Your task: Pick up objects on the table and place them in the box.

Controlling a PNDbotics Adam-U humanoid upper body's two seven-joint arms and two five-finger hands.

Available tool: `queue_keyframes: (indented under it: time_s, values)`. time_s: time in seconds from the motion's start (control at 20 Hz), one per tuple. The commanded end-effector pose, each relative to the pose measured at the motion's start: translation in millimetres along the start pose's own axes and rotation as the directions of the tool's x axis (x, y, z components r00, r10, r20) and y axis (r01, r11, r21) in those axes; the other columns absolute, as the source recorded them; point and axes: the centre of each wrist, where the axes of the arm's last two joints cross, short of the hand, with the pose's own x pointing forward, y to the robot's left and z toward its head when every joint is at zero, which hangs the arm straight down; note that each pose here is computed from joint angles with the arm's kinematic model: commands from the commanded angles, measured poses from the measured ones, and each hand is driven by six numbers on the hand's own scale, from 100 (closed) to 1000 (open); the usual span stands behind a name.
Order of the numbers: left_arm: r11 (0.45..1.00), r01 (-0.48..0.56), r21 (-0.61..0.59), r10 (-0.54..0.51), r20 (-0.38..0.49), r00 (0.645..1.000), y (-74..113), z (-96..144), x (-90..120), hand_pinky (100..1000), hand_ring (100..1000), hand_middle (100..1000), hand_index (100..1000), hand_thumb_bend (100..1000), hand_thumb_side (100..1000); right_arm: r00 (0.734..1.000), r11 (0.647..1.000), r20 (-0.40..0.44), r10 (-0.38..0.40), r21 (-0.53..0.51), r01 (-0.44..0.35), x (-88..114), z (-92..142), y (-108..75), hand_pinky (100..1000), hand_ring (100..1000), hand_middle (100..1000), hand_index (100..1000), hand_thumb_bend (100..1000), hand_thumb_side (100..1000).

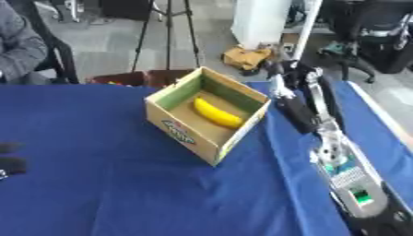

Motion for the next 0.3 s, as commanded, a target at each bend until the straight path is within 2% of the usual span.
queue_keyframes:
  time_s: [0.05,0.3]
  values:
    - [0.999,0.036,0.04,-0.036,0.017,0.999,11.4,0.8,6.3,718,680,736,688,220,1000,0.993,0.991,0.003,-0.119,-0.06,0.118,10.7,11.7,-8.5,477,518,547,664,100,876]
    - [0.998,0.039,0.058,-0.04,0.006,0.999,13.5,4.0,2.8,718,682,738,689,217,1000,0.975,0.974,-0.103,-0.195,-0.138,0.18,-7.8,41.2,-7.3,456,470,493,619,100,957]
